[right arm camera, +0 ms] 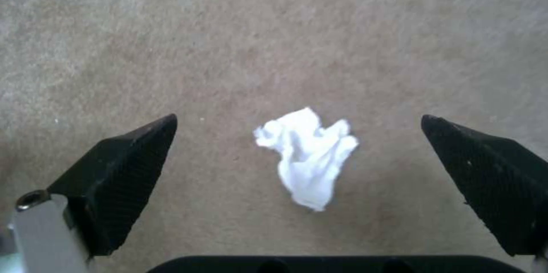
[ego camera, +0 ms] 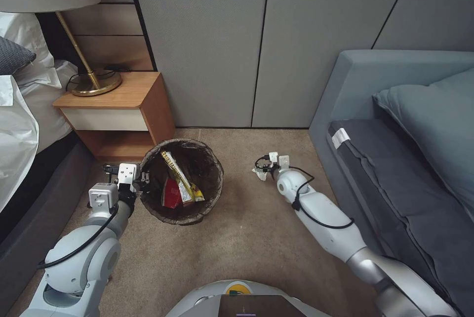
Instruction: Pick up the trash bin, then pick up the garbage from the floor and place it into the trash bin.
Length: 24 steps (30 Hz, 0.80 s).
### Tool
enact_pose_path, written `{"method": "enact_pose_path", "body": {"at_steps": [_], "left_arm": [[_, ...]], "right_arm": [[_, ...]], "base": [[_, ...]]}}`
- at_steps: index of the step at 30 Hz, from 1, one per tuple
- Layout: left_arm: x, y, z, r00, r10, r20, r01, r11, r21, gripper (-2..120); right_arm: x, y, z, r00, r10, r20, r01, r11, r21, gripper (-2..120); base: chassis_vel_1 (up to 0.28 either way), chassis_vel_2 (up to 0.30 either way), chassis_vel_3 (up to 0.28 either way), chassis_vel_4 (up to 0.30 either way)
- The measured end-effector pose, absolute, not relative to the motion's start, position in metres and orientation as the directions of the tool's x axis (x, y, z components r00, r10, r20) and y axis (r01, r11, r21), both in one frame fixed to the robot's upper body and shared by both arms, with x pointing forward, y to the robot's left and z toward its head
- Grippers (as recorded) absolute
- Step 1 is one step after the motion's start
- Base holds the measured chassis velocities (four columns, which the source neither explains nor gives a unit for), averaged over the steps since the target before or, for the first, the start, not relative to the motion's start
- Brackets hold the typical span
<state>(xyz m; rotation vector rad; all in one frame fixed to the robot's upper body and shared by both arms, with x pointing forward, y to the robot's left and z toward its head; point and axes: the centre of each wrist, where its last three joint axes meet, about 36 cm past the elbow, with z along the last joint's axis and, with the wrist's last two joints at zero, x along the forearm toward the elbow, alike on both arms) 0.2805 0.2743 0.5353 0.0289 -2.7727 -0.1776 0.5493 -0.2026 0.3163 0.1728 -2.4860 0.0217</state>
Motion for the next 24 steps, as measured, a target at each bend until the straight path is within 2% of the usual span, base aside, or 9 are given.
{"method": "enact_pose_path", "body": {"at_steps": [12, 24], "left_arm": [[0.279, 0.276, 0.538, -0.936, -0.044, 0.350, 0.006, 0.990, 0.140, 0], [0.278, 0.276, 0.538, -0.935, -0.042, 0.352, 0.008, 0.990, 0.139, 0]], "right_arm": [[0.564, -0.189, 0.275, -0.738, -0.096, 0.668, -0.090, 0.995, 0.043, 100], [0.578, -0.200, 0.247, -0.714, -0.047, 0.699, -0.065, 0.998, 0.001, 100]], "base": [[0.000, 0.000, 0.000, 0.000], [0.000, 0.000, 0.000, 0.000]]}}
